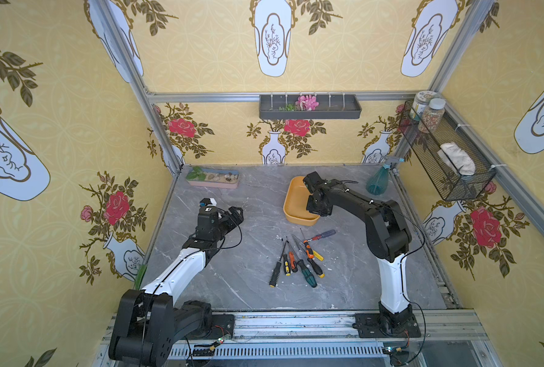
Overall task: Put the screwdriver on the desktop into the storage box
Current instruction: Pick up the storage box at the center of the board, then place the storage box at the center of the board.
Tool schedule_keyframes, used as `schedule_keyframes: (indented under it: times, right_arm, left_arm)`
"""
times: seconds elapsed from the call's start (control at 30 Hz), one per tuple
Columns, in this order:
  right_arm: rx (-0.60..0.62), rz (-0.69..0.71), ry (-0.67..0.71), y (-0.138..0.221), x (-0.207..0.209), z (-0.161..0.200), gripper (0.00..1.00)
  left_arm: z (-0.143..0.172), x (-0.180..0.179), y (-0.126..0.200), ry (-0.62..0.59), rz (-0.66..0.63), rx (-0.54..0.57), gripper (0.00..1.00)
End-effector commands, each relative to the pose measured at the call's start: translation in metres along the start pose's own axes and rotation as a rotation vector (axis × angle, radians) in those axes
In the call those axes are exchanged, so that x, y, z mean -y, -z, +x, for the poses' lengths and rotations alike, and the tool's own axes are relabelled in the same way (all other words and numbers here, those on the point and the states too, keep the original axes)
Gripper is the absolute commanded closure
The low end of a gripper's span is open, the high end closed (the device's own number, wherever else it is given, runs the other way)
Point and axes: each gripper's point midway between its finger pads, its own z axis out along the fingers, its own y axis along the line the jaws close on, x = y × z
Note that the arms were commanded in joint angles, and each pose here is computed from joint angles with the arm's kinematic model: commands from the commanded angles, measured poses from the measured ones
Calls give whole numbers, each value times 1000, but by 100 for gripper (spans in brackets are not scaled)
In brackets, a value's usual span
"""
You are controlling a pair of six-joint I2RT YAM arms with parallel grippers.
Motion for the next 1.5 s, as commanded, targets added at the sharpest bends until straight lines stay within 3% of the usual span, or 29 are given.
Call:
schedule_keyframes:
  times: [0.0, 0.1, 0.23, 0.43, 0.63, 0.9, 0.93, 1.07, 1.17, 1.3, 1.47]
  right_arm:
    - [-13, 16, 33, -2, 0, 2, 82]
    - [-9, 13, 54, -1, -5, 1, 93]
    - [1, 2, 83, 2, -17, 1, 100]
    - [17, -94, 141, 21, -72, 14, 100]
    - [15, -182, 177, 36, -141, 54, 100]
    - [-51, -213, 148, 13, -174, 89, 100]
    - [-58, -212, 148, 10, -174, 92, 96]
    - [-62, -214, 157, 11, -172, 90, 40]
    - [-12, -216, 145, 34, -162, 75, 17]
    - [84, -203, 83, 74, -119, 48, 12]
    - [141, -149, -53, 106, -22, 41, 12]
  left_arm:
    - [1, 1, -1, 6, 1, -13, 9]
    - [3, -1, -3, 17, -12, -23, 11]
    - [4, -2, -3, 29, -24, -35, 11]
    - [4, -3, 1, 52, -42, -44, 11]
    - [11, -9, 12, 78, -91, -88, 13]
    - [33, -17, 28, 95, -127, -174, 16]
    - [35, -17, 29, 97, -129, -185, 17]
    - [55, -11, 32, 67, -140, -265, 16]
    - [80, -1, 34, 7, -161, -356, 14]
    - [117, 11, 44, -86, -193, -481, 12]
    - [172, 18, 62, -219, -229, -650, 12]
